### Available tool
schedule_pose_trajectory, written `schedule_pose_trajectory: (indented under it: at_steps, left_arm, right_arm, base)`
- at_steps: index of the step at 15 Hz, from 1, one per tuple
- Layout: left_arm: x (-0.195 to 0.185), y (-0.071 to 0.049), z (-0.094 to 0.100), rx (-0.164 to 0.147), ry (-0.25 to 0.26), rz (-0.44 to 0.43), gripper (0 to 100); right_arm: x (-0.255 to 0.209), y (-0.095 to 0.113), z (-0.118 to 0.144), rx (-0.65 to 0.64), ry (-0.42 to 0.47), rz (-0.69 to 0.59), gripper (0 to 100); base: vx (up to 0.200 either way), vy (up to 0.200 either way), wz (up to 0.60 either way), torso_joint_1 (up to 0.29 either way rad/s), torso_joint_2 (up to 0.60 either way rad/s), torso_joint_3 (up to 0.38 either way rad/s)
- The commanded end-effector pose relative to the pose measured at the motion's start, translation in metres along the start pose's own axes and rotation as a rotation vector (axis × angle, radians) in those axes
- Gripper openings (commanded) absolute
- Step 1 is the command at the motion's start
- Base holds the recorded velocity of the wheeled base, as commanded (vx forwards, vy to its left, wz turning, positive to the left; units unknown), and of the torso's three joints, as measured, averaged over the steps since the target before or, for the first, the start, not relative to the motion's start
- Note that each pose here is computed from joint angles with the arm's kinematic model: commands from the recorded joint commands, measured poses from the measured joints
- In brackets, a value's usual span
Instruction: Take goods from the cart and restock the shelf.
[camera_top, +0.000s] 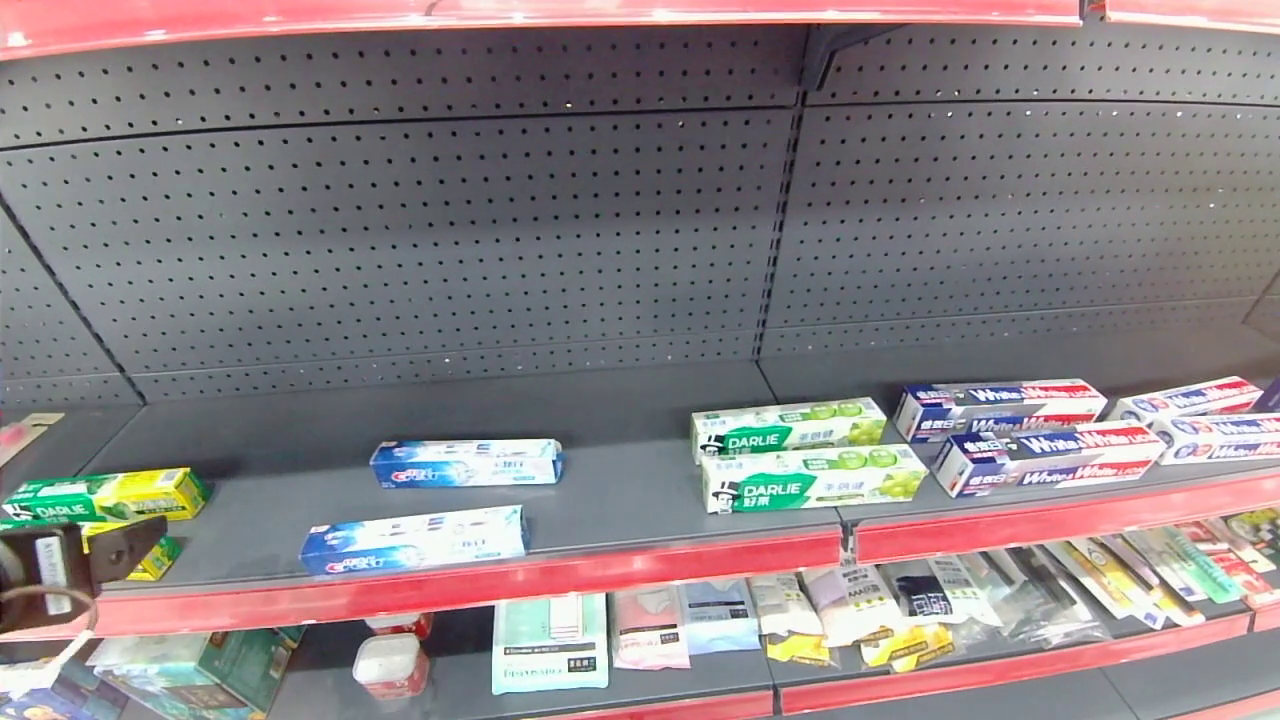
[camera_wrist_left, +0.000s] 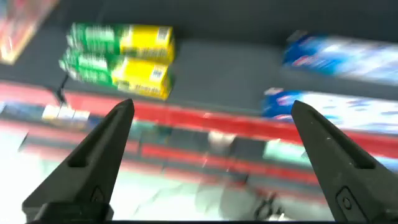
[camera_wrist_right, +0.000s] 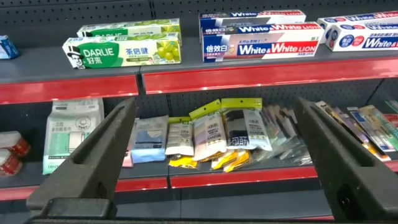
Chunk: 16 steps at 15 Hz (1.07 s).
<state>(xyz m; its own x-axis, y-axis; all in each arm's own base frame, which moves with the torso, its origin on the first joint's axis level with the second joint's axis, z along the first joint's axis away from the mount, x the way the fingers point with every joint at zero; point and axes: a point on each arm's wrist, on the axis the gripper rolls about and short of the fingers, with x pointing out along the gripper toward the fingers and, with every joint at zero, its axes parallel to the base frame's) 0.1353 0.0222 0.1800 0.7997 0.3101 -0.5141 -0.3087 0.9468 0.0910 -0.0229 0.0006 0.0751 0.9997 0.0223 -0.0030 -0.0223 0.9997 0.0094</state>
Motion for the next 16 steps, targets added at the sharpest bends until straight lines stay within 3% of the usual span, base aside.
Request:
schedule_pose_trajectory:
  at_steps: [1,5,7,12,16]
  left_arm:
    - [0.055,-0.007,-0.005,0.042,0.220,0.037,100]
    - [0.075,-0.021,-0.005,0.092,0.271,0.019,100]
    - [0.082,-0.024,-0.008,0.135,0.300,0.014,100]
    - [0.096,-0.028,-0.012,0.156,0.316,0.015,100]
    - [0.104,-0.029,-0.010,0.154,0.294,0.016,100]
  right_arm:
    - [0.000,0.000,0.000,0.000,0.002,0.001,100]
    - [0.000,0.000,0.000,0.000,0.002,0.001,100]
    - [0.000,0.000,0.000,0.000,0.003,0.001,100]
    - [0.000,0.000,0.000,0.000,0.002,0.001,100]
    - [0.000,0.000,0.000,0.000,0.002,0.001,100]
  base:
    - [0.000,0.000,0.00,0.000,0.00,0.000]
    - [0.000,0.000,0.00,0.000,0.00,0.000]
    - [0.000,0.000,0.00,0.000,0.00,0.000]
    - [0.000,0.000,0.00,0.000,0.00,0.000]
    - [0.000,0.000,0.00,0.000,0.00,0.000]
